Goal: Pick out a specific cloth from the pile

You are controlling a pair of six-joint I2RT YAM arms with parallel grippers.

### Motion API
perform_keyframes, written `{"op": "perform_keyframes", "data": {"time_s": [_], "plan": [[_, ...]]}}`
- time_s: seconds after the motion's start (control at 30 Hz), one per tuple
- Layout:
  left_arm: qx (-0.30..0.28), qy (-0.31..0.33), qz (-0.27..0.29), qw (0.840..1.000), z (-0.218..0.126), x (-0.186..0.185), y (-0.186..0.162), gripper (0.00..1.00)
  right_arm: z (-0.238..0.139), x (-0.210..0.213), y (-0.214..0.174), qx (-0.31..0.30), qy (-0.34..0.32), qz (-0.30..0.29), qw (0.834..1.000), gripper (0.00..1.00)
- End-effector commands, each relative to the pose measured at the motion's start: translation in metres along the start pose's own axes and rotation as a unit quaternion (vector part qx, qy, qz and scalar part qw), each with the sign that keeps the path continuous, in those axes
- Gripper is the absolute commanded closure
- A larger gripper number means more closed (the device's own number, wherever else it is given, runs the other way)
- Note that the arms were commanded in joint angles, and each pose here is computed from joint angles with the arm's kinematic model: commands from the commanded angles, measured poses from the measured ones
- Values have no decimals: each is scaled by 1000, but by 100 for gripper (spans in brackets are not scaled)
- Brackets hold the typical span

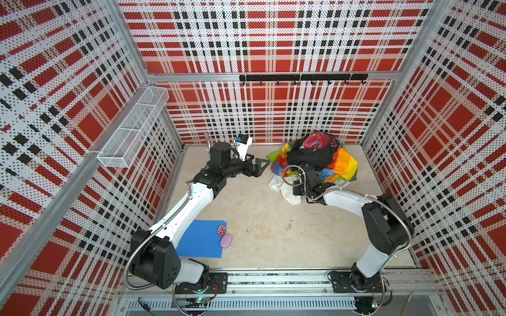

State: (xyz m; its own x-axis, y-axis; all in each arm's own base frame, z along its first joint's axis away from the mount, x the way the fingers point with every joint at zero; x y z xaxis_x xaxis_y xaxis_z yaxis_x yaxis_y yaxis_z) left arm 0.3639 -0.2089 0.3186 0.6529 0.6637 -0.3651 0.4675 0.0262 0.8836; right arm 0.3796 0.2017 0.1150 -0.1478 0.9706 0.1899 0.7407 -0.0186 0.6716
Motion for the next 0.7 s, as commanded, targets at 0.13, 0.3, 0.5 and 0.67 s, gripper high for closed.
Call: {"op": "perform_keyframes", "data": {"time_s": [0.13,0.3,0.5,0.67], "plan": [[-23,-4,9,1000,-9,-6,10,1,-48,24,22,-44,69,13,997,96],[-23,-6,12,1000,-9,-6,10,1,-74,28,36,-69,86,14,994,96],[-23,-8,14,1000,-9,-9,10,1,-98,30,51,-96,95,16,991,97],[-22,-7,17,1000,-9,-10,9,1,-113,30,60,-112,95,13,989,97]]}}
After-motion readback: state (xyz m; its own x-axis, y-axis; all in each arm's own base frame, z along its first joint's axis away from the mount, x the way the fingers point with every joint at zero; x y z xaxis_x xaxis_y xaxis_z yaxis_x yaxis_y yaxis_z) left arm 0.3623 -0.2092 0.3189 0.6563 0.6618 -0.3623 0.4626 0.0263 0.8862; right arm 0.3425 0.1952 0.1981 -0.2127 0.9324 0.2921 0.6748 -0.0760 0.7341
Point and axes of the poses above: each gripper's point midway between its finger pads, its own z axis out along the fingers, its own x axis along the line the jaws close on, y = z × x, the point moved 3 cm from there along -z, back along the fingers, and after that the axes turned 2 degrees about -z, right-handed, at the moved point
